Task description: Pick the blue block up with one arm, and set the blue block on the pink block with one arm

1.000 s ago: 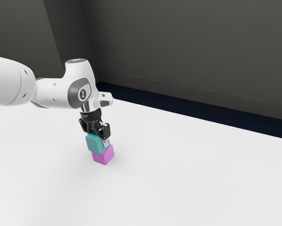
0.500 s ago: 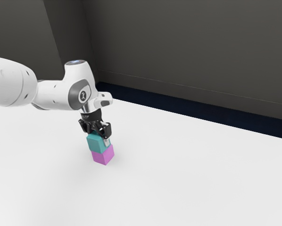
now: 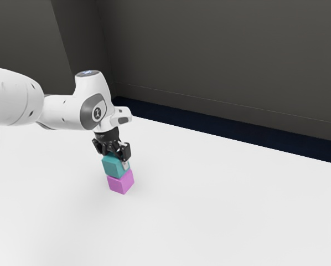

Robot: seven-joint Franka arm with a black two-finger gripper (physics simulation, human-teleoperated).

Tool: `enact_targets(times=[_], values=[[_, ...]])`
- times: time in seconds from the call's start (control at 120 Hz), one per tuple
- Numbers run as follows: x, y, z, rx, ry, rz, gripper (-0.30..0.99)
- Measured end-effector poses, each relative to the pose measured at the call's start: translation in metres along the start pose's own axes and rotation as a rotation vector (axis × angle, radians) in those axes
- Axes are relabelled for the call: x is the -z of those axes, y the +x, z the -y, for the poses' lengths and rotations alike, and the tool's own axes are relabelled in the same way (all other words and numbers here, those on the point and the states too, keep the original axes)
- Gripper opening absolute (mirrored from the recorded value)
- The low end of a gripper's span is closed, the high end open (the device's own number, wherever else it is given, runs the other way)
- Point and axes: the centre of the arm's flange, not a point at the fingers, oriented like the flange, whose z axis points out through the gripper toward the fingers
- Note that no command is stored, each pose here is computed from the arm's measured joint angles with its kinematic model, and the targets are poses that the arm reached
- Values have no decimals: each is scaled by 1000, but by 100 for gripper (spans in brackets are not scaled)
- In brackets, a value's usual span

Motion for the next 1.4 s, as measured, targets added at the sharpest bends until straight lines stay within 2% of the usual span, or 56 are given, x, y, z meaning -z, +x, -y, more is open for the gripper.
enact_targets(times=[0.892, 1.033, 1.175, 1.4], values=[[-5, -7, -4, -109, -22, 6, 33], [-4, -6, -5, -117, -28, 3, 49], [-1, -6, -6, -126, -33, -3, 58], [54, -7, -11, -153, -52, -94, 64]])
